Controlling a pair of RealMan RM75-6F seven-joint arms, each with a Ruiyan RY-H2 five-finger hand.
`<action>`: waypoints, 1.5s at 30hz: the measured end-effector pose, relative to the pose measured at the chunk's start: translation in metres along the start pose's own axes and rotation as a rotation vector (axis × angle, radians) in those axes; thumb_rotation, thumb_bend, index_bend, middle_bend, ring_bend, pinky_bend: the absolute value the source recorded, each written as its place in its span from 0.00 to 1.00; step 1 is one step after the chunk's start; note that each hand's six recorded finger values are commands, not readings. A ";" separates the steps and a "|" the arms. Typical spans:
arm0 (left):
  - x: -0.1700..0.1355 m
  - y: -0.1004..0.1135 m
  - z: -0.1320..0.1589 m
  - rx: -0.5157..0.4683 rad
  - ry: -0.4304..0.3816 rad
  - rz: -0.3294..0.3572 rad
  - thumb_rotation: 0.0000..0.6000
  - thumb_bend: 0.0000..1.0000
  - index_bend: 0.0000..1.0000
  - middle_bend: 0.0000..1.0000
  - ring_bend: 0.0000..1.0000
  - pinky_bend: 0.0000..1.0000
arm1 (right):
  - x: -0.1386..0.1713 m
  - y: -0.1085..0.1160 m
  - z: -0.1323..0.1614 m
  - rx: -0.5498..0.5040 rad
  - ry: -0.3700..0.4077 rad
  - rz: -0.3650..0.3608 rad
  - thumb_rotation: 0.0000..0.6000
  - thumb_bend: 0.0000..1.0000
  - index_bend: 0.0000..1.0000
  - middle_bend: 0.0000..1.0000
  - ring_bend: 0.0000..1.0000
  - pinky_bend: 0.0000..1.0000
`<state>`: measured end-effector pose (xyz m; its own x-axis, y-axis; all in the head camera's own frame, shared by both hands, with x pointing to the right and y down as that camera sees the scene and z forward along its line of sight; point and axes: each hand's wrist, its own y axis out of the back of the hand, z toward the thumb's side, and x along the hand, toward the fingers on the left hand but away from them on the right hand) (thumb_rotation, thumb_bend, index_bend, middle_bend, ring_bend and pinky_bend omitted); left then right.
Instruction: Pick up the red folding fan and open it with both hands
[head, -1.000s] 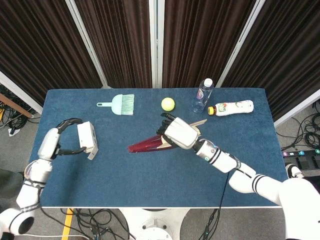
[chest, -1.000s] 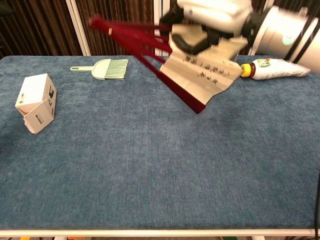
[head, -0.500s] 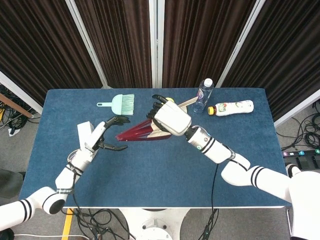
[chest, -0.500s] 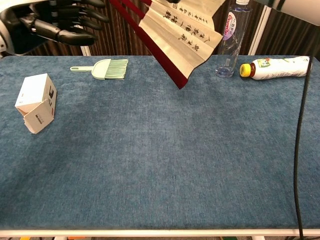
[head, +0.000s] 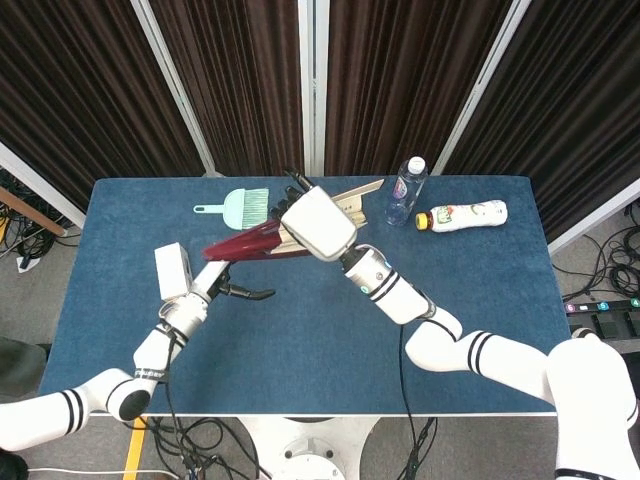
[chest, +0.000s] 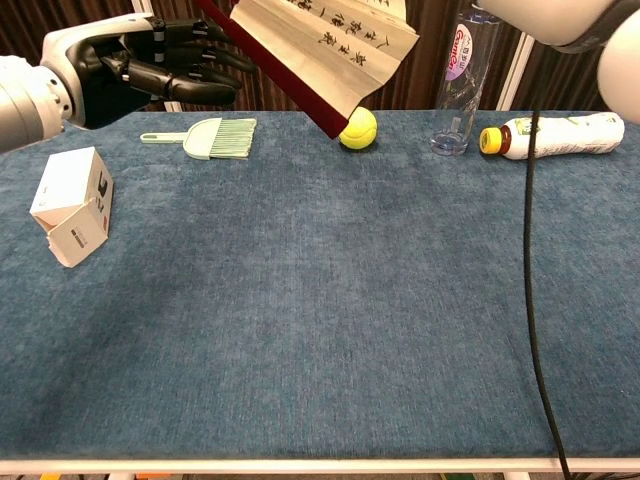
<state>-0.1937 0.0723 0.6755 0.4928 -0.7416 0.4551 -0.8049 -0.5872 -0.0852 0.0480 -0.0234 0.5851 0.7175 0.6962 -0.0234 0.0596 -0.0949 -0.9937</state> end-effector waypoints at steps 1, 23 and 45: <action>0.000 -0.001 0.000 -0.002 0.004 0.000 1.00 0.05 0.25 0.25 0.21 0.24 | -0.002 0.000 0.001 0.009 -0.005 -0.003 1.00 0.65 0.81 0.66 0.43 0.15; 0.022 0.003 -0.004 -0.226 0.096 0.161 1.00 0.03 0.50 0.48 0.33 0.34 | -0.023 -0.009 0.036 0.035 -0.069 -0.013 1.00 0.65 0.81 0.66 0.43 0.12; 0.005 0.046 -0.018 0.099 0.080 0.379 1.00 0.29 0.81 0.81 0.60 0.53 | 0.021 -0.005 0.016 -0.020 -0.080 0.015 1.00 0.63 0.81 0.66 0.44 0.10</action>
<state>-0.2339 0.0471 0.6897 0.1369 -0.8863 0.4424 -0.8871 -0.3084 -0.3434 0.0520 0.0028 0.5883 0.6606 0.7492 -0.0478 0.0637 -0.1193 -0.9908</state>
